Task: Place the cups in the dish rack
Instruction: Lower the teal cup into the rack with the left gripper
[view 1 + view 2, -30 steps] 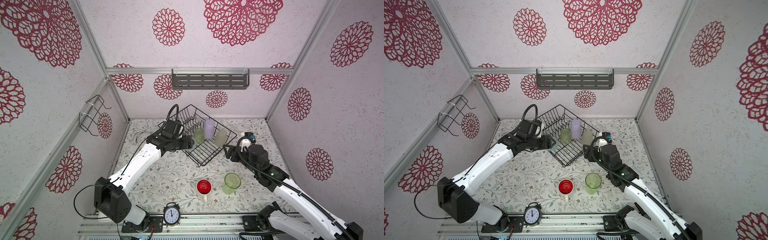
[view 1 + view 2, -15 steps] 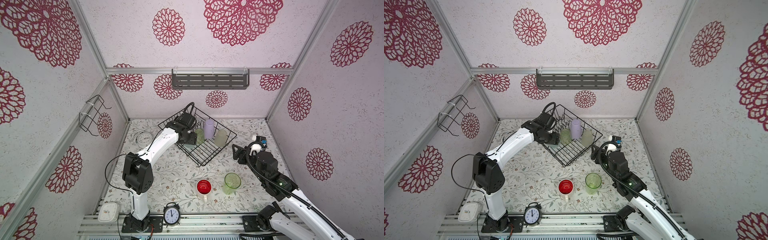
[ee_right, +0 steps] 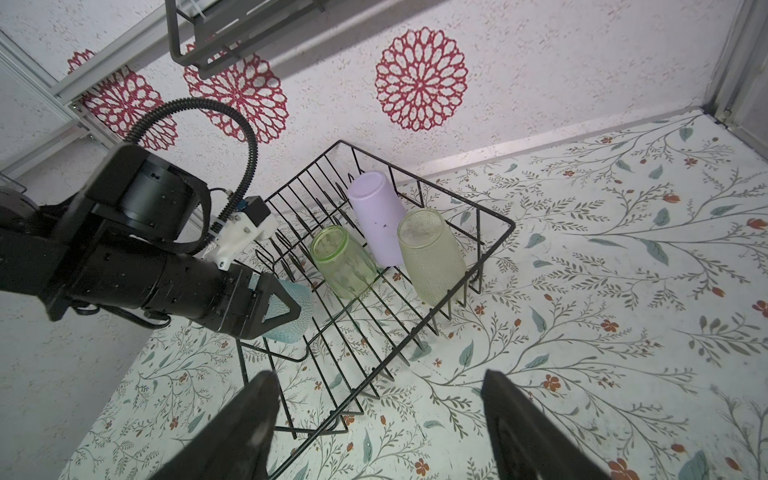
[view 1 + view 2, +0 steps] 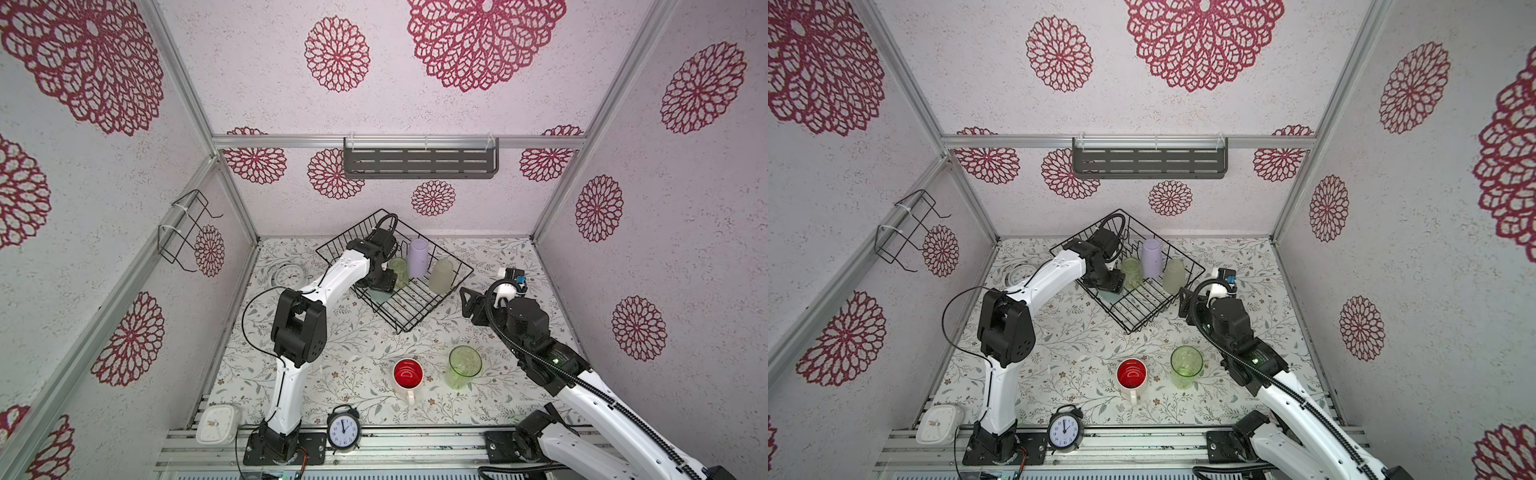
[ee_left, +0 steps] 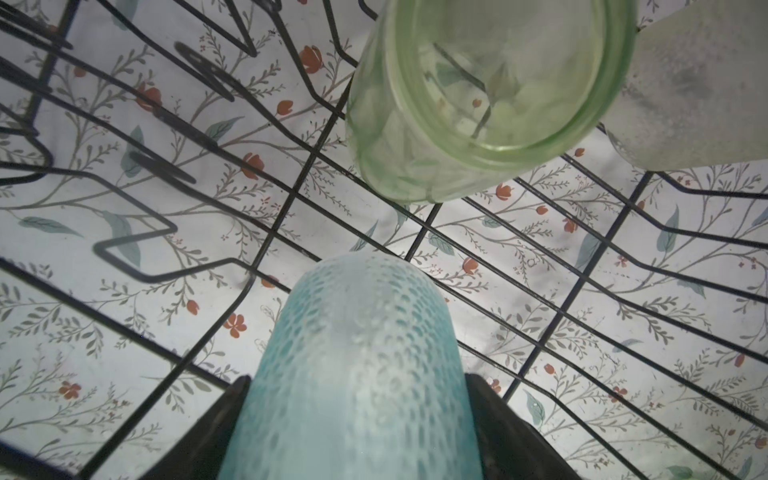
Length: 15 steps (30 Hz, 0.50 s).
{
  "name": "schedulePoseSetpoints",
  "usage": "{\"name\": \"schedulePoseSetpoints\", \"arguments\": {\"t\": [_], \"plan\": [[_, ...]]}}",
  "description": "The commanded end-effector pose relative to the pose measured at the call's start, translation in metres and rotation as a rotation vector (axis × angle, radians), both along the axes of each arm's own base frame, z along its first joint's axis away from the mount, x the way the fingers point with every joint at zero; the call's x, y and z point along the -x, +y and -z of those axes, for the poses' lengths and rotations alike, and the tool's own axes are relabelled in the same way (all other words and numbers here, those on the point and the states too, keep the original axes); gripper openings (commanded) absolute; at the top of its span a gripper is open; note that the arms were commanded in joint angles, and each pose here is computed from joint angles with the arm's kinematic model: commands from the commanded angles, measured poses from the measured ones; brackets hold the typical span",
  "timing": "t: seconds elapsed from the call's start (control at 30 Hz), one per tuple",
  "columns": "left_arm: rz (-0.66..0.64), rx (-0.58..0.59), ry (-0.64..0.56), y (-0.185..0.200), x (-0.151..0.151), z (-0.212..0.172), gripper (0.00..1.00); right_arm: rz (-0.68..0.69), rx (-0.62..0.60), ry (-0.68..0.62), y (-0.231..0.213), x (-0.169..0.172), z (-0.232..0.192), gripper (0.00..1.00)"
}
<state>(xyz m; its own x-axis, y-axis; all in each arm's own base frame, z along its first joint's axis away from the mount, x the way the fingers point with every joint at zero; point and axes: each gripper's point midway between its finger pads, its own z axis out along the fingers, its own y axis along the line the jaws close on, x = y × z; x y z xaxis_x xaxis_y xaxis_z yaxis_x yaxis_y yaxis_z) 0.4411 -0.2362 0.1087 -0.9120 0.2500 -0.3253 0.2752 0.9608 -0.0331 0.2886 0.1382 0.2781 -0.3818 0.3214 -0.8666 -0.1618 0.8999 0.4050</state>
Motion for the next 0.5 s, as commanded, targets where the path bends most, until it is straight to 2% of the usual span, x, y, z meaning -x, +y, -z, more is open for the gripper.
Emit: {"name": "schedulePoseSetpoints", "arguments": {"t": [0.0, 0.47], "plan": [[0.041, 0.018, 0.008, -0.005, -0.007, 0.003, 0.72, 0.005, -0.036, -0.058, -0.001, -0.002, -0.026, 0.8], [0.043, 0.011, 0.081, -0.001, -0.013, 0.029, 0.75, -0.004, -0.04, -0.035, 0.004, -0.006, -0.019, 0.8]]}}
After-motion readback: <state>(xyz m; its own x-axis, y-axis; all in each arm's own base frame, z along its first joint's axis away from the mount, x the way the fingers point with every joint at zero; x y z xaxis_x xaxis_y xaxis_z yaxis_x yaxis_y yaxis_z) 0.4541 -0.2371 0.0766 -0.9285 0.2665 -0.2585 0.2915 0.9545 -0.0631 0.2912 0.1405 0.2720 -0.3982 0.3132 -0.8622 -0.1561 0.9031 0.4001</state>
